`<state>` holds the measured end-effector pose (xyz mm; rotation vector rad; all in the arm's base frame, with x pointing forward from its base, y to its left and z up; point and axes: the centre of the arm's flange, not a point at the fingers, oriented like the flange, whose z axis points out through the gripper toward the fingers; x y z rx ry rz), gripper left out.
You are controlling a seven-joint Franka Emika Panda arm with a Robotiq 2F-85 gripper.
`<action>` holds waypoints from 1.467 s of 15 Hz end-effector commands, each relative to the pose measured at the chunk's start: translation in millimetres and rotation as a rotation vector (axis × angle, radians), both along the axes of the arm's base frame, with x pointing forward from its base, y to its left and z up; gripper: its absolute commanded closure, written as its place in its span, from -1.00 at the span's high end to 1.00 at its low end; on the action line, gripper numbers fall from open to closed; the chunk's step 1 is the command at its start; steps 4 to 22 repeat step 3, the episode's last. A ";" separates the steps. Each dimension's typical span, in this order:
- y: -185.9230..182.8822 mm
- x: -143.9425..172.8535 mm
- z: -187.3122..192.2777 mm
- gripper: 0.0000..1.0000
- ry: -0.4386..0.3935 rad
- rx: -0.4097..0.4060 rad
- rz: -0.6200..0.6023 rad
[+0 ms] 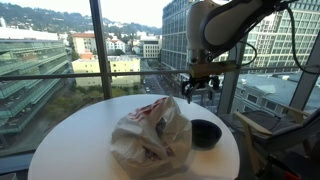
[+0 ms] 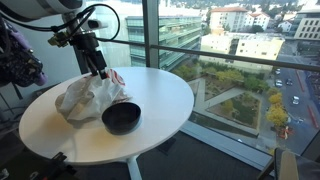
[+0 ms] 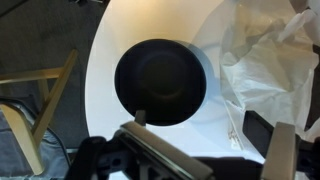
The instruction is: Put the dress, whiteboard eraser and the object on the right into the carrier bag
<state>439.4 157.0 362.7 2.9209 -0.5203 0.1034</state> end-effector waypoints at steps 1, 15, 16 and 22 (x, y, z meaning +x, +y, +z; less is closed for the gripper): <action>2.0 -13.5 8.8 1.00 -0.034 0.017 -0.010; 6.1 -15.4 11.7 1.00 -0.039 0.016 -0.001; 6.1 -15.4 11.7 1.00 -0.039 0.016 -0.001; 6.1 -15.4 11.7 1.00 -0.039 0.016 -0.001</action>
